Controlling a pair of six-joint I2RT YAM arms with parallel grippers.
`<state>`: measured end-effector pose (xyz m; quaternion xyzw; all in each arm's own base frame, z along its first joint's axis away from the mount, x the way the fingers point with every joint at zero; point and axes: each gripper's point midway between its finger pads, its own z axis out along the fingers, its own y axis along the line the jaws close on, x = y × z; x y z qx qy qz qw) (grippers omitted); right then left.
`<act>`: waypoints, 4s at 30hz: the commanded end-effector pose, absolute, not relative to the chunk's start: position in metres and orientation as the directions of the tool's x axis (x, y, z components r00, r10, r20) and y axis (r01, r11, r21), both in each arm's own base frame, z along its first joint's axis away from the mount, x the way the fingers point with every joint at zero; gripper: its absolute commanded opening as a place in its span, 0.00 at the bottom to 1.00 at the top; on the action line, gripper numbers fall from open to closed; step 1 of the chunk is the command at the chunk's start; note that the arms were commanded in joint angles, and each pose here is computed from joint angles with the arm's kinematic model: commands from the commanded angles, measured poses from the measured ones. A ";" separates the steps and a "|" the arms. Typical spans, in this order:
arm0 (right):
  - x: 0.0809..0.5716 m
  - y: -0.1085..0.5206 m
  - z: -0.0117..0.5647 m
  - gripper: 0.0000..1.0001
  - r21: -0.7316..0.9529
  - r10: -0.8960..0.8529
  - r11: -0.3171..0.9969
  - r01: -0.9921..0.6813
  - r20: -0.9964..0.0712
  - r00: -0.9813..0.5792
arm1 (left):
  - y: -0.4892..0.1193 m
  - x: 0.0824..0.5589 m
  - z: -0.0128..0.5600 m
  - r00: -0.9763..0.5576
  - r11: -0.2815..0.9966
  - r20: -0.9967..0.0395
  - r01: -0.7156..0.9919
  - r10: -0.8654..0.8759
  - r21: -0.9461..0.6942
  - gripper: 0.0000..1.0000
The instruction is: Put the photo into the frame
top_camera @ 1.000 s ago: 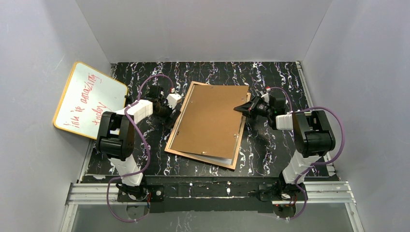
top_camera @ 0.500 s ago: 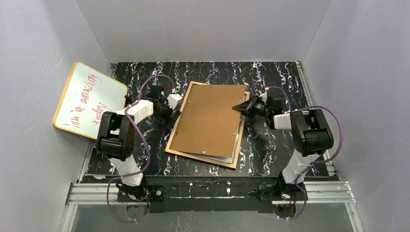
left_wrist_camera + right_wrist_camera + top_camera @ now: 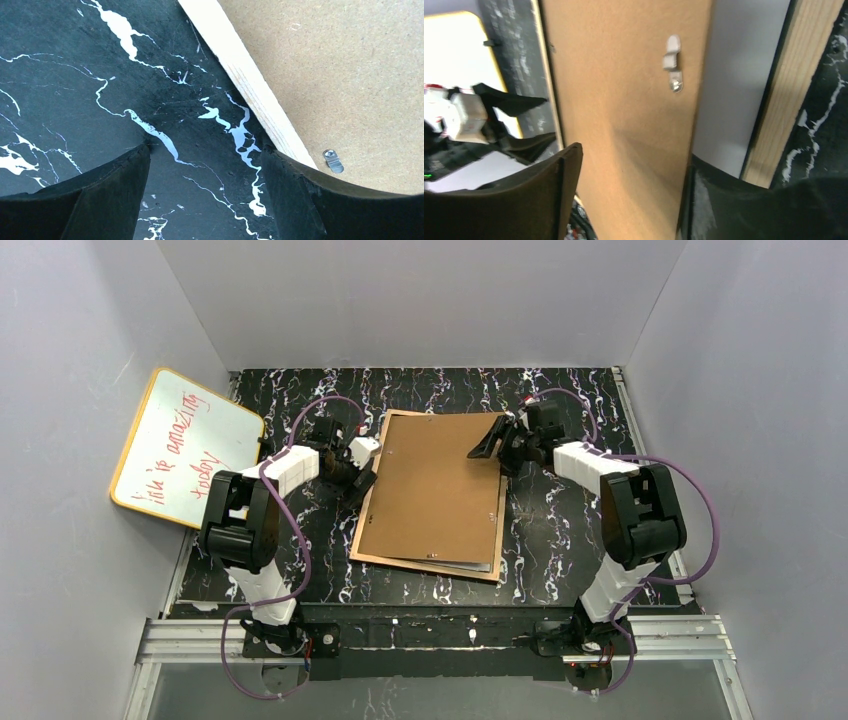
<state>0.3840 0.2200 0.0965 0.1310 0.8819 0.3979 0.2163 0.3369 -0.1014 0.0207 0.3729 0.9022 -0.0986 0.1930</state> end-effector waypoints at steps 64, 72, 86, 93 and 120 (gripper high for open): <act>0.228 0.422 0.096 0.59 0.733 -0.027 0.601 -0.319 -0.381 -0.924 | -0.145 0.279 0.026 -0.761 0.647 -0.367 0.648 0.535 -0.401 0.44; 0.235 0.429 0.075 0.51 0.725 -0.010 0.621 -0.298 -0.373 -0.928 | -0.146 0.276 0.024 -0.765 0.643 -0.361 0.644 0.533 -0.415 0.36; 0.239 0.444 0.060 0.45 0.736 -0.014 0.617 -0.279 -0.344 -0.939 | -0.144 0.275 0.019 -0.763 0.645 -0.350 0.646 0.543 -0.408 0.26; 0.242 0.453 0.059 0.38 0.748 -0.010 0.606 -0.270 -0.332 -0.943 | -0.144 0.275 0.019 -0.763 0.645 -0.349 0.646 0.544 -0.408 0.23; 0.256 0.463 0.051 0.16 0.753 0.038 0.618 -0.228 -0.318 -0.947 | -0.142 0.271 0.015 -0.755 0.636 -0.344 0.655 0.558 -0.408 0.17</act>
